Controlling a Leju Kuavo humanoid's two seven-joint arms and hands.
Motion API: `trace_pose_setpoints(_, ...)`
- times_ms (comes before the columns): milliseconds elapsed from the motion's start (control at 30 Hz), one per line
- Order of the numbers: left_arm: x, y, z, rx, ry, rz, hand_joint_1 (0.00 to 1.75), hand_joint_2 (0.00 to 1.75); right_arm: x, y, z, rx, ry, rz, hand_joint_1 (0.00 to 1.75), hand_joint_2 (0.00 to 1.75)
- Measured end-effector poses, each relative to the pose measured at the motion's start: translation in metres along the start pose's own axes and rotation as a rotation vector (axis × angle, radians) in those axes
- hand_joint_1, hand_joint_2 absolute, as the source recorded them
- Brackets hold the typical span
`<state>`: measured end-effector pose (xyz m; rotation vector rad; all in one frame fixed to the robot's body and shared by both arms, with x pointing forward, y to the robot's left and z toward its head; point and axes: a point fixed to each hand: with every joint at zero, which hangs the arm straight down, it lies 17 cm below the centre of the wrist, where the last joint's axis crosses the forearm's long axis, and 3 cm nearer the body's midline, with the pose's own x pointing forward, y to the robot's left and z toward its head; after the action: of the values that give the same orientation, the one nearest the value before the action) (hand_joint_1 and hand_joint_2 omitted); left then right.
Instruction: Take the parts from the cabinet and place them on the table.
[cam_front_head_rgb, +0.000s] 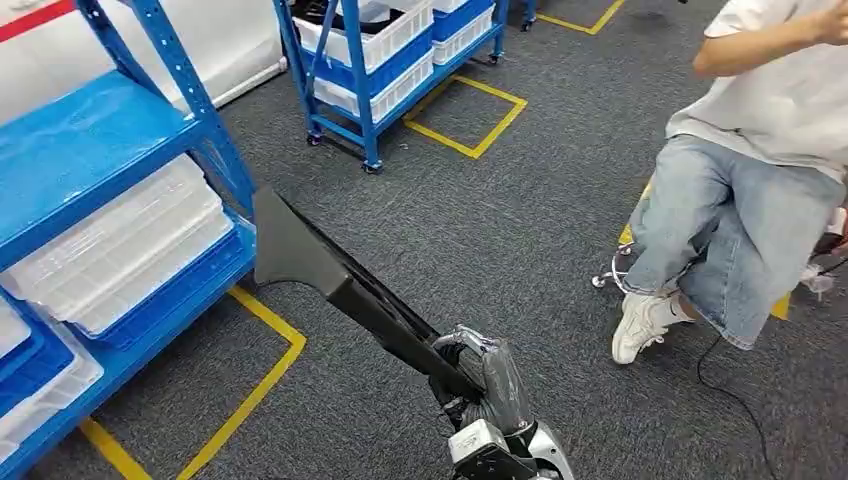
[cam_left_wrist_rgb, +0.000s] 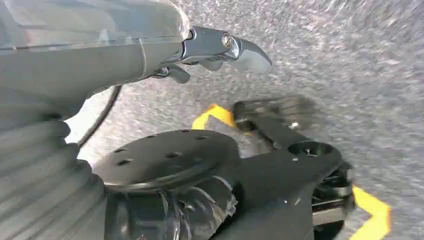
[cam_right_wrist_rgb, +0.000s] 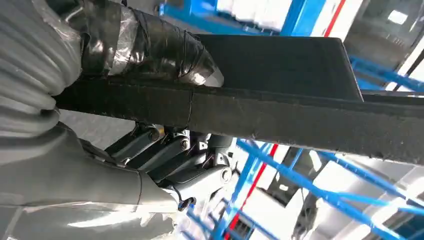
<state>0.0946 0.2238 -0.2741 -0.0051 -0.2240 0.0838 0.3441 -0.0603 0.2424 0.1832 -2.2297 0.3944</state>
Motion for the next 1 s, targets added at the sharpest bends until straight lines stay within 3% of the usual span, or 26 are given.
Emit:
trace_pose_setpoints(533, -0.002, 0.000, 0.000, 0.001, 0.001, -0.007, 0.00, 1.75, 0.005, 0.001, -0.002, 0.004, -0.016, -0.016, 1.69, 1.75)
trace_pose_setpoints(833, -0.001, 0.003, 0.000, 0.020, -0.001, -0.005, 0.00, 1.75, 0.032, -0.007, -0.021, -0.071, -0.130, -0.009, 1.69, 1.75)
trace_pose_setpoints(1000, -0.002, 0.003, 0.000, 0.020, 0.008, -0.006, 0.00, 1.75, 0.046, -0.005, -0.027, -0.062, -0.174, -0.090, 1.69, 1.75)
